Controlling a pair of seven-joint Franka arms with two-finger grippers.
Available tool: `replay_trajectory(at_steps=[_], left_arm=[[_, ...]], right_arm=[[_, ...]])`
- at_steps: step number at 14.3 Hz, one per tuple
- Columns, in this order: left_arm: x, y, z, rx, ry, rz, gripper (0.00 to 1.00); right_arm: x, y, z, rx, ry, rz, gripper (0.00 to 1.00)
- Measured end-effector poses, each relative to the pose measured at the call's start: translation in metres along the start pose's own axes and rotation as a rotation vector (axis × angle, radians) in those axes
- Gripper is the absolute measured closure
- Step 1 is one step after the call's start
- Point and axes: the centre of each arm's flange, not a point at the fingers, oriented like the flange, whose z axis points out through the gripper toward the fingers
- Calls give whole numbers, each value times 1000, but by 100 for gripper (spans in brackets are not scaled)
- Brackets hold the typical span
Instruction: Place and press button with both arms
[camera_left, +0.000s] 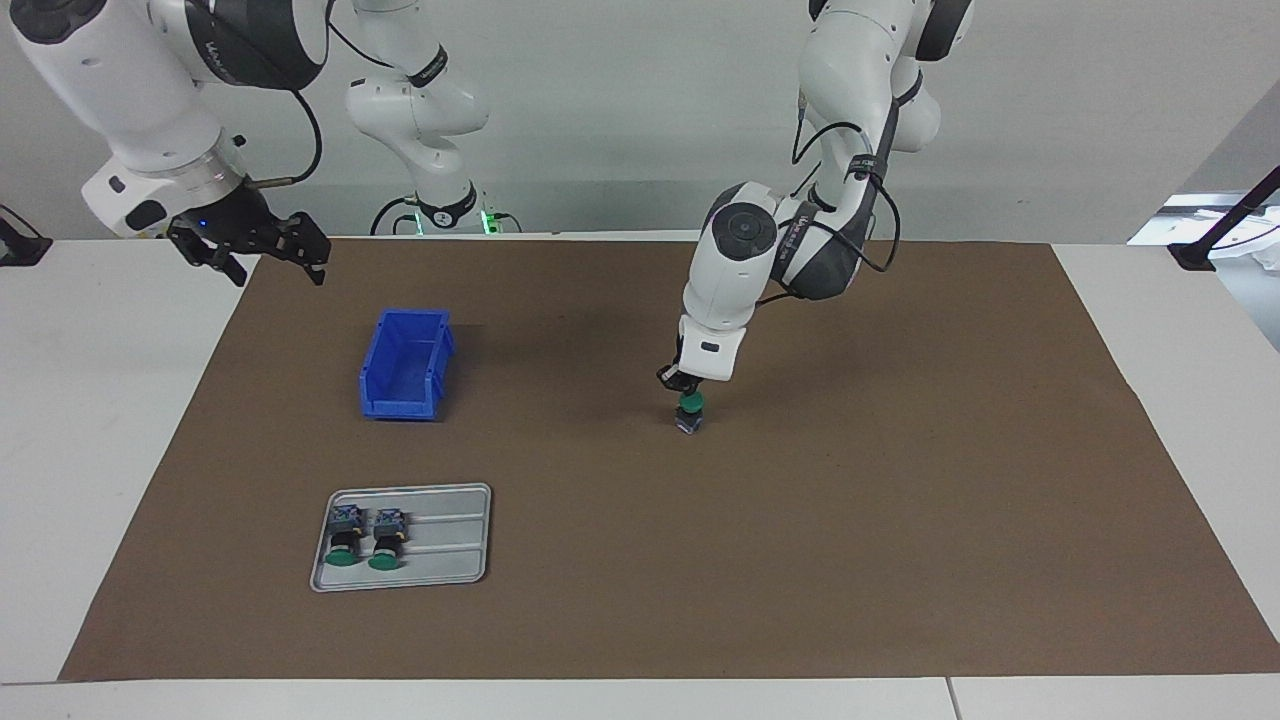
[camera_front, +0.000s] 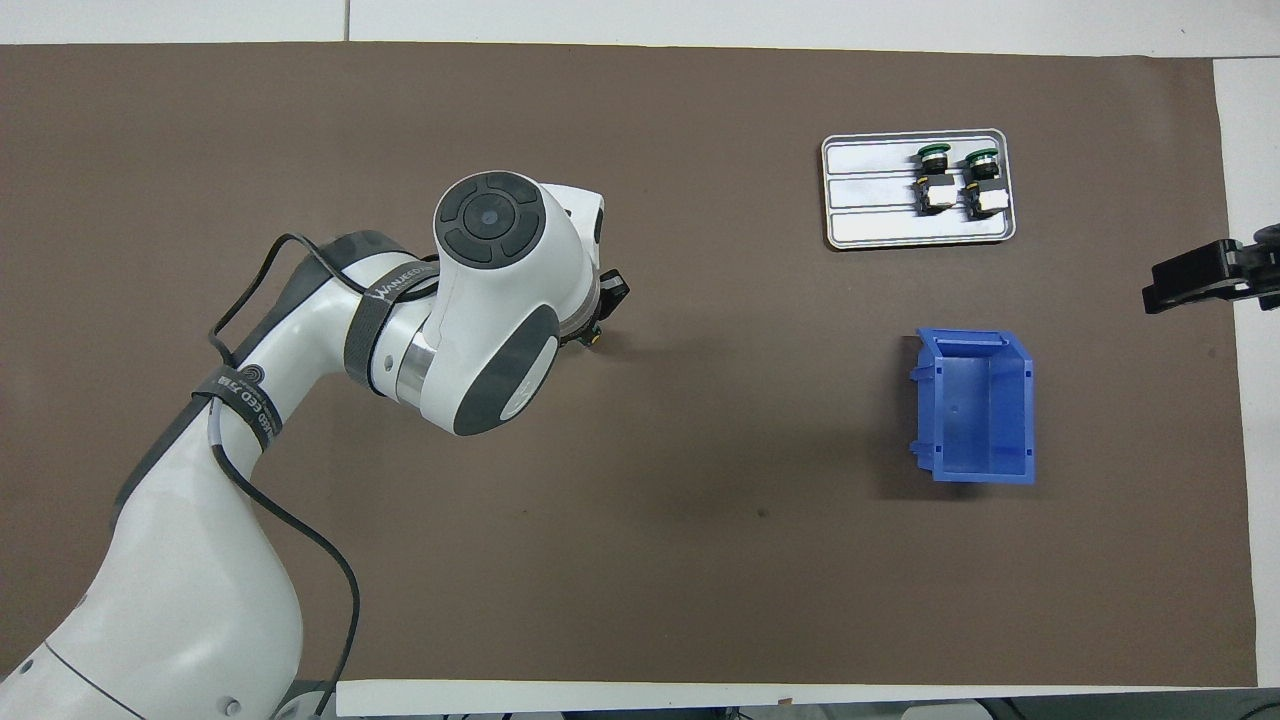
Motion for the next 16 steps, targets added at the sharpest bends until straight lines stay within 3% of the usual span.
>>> replay_trajectory(at_steps=[16], left_arm=[[0,-9,8,-44,28,-4,93]], right_arm=[[0,-4,1,0,-7,-9,0]])
